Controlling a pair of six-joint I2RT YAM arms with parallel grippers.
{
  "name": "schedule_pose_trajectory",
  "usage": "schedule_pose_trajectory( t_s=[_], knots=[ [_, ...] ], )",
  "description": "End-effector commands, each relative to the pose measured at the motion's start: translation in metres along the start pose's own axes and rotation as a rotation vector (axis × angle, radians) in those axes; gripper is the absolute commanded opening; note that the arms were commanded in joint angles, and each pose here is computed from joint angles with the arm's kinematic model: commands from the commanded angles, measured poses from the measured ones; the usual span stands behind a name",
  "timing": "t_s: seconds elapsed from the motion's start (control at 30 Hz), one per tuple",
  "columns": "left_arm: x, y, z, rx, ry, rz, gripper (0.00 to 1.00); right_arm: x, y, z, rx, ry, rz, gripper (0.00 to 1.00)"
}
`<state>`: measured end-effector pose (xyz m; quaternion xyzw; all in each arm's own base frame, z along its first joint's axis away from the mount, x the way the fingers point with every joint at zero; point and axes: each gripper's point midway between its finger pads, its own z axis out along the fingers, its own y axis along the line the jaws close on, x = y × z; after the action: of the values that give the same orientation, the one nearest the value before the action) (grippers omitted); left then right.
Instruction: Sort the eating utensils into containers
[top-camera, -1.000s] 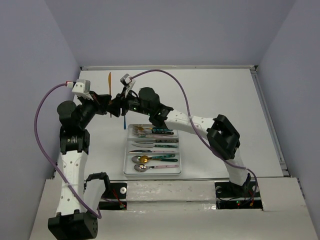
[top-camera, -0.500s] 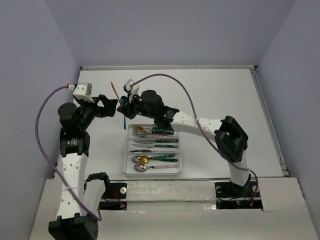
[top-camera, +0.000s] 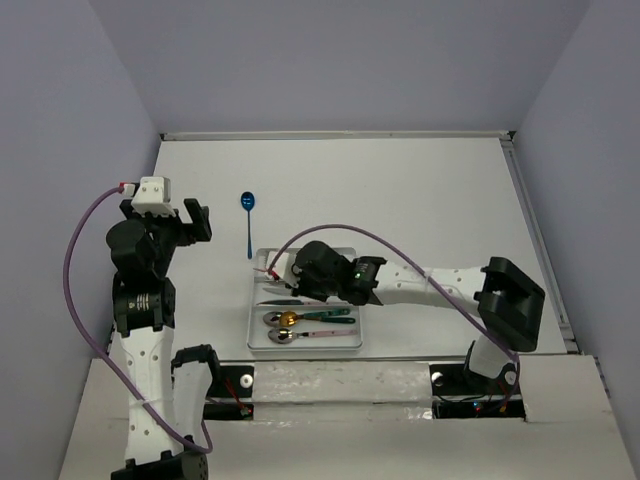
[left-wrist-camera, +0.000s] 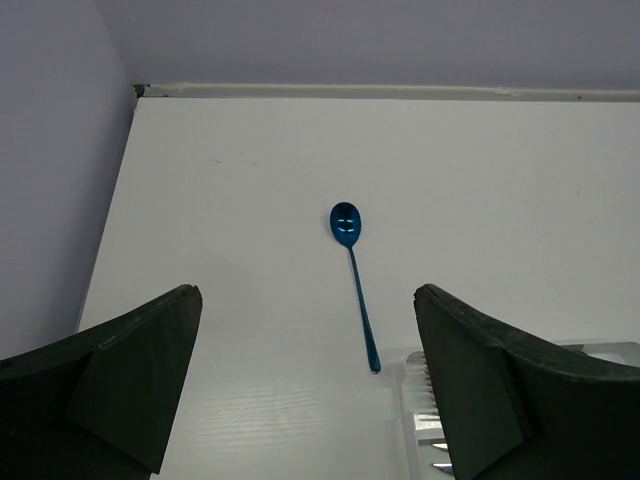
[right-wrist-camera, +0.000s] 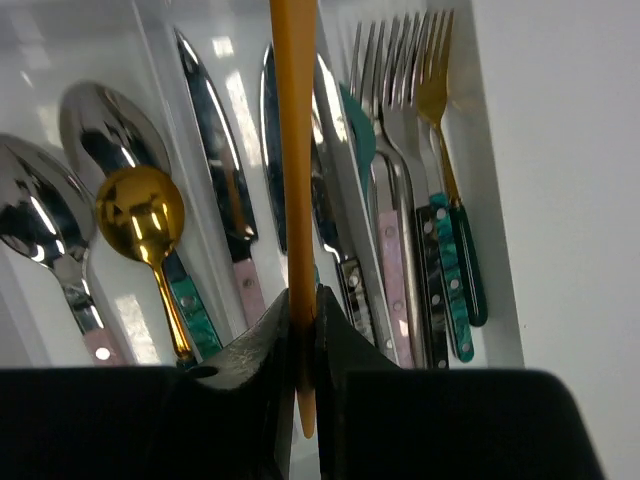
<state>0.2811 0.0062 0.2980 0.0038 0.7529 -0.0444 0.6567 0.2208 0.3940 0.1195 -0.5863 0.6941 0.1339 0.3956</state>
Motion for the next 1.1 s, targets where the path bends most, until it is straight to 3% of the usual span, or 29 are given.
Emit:
schedule_pose_trajectory(
  t_s=[0.0, 0.1, 0.27, 0.37, 0.43, 0.5, 0.67, 0.93, 1.0, 1.03, 1.07],
  knots=[
    [-0.015, 0.006, -0.003, -0.02, -0.043, 0.028, 0.99, 0.072, -0.013, -0.001, 0.133, 0.334, -0.165, 0.0],
    [-0.012, 0.005, -0.002, -0.013, -0.037, 0.024, 0.99, 0.097, -0.004, 0.006, 0.163, 0.462, -0.252, 0.0],
    [-0.01, 0.006, -0.004, -0.014, -0.04, 0.028, 0.99, 0.113, -0.002, 0.014, 0.162, 0.516, -0.271, 0.0],
    [-0.007, 0.006, -0.002, -0.005, -0.034, 0.028, 0.99, 0.108, -0.008, 0.016, 0.192, 0.511, -0.28, 0.09],
    [-0.006, 0.006, -0.002, -0.007, -0.031, 0.029, 0.99, 0.108, -0.011, 0.017, 0.205, 0.516, -0.298, 0.27],
    [-0.005, 0.007, -0.001, -0.007, -0.03, 0.031, 0.99, 0.109, -0.012, 0.019, 0.212, 0.526, -0.309, 0.37],
    [-0.001, 0.007, 0.001, -0.001, -0.018, 0.034, 0.99, 0.108, -0.019, 0.022, 0.254, 0.533, -0.318, 0.42],
    [0.008, 0.005, 0.012, 0.042, 0.027, 0.062, 0.99, 0.053, -0.024, 0.006, 0.294, 0.361, -0.259, 0.43],
    [0.015, 0.006, 0.023, 0.064, 0.078, 0.07, 0.96, 0.035, -0.028, -0.003, 0.305, 0.295, -0.227, 0.43],
    [0.04, 0.006, 0.039, 0.095, 0.187, 0.04, 0.91, 0.012, -0.03, -0.014, 0.304, 0.206, -0.183, 0.44],
    [0.039, 0.001, 0.048, 0.131, 0.219, 0.051, 0.87, 0.002, -0.03, -0.019, 0.295, 0.162, -0.161, 0.44]
  ],
)
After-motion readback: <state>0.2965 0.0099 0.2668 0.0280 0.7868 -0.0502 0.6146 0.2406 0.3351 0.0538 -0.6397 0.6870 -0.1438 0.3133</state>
